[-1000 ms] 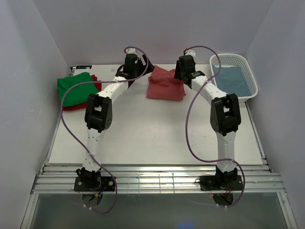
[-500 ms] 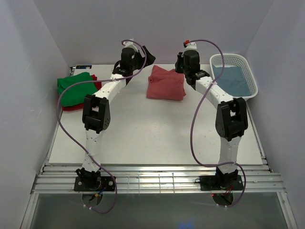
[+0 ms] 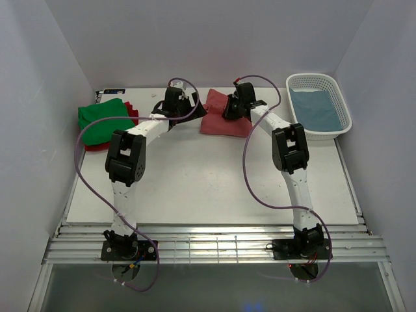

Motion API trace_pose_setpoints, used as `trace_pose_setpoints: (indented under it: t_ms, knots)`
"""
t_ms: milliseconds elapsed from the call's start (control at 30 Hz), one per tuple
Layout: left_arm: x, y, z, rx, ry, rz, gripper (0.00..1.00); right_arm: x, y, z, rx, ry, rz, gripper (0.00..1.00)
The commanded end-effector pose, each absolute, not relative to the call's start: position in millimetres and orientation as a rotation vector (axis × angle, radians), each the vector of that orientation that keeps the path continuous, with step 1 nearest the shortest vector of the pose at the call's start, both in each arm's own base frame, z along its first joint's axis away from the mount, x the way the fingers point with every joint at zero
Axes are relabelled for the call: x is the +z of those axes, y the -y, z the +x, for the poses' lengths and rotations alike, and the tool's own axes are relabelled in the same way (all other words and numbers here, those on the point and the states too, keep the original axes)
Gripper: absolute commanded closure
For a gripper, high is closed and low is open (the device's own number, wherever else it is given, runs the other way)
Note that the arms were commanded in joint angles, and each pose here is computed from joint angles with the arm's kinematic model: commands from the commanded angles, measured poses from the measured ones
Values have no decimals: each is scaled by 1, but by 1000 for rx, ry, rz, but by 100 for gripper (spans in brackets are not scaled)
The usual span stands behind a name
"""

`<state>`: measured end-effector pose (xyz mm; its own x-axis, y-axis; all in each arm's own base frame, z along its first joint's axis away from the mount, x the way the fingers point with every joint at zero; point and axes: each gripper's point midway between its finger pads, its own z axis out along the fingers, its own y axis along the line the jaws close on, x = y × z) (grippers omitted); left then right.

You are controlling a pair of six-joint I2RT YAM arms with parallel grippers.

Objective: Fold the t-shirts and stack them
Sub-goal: Smooth out wrinkles on the folded tshirt

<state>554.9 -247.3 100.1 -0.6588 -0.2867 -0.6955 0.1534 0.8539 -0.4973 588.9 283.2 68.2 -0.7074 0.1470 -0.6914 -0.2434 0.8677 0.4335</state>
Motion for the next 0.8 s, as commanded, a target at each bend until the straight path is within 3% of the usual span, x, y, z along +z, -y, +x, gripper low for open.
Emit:
trace_pose_setpoints:
  t_ms: [0,233,767]
  knots:
    - [178,245,541,-716,-2051,-30,2,40,-281,554,693,-2409,-43,92]
    - [178,238,514,-719,-2079,-21,2,-6,-269,490,609,-2603,-95,92]
    - [124,202,393,-722,-2217,-5,2,12,-280,309,552,-2669,-260,92]
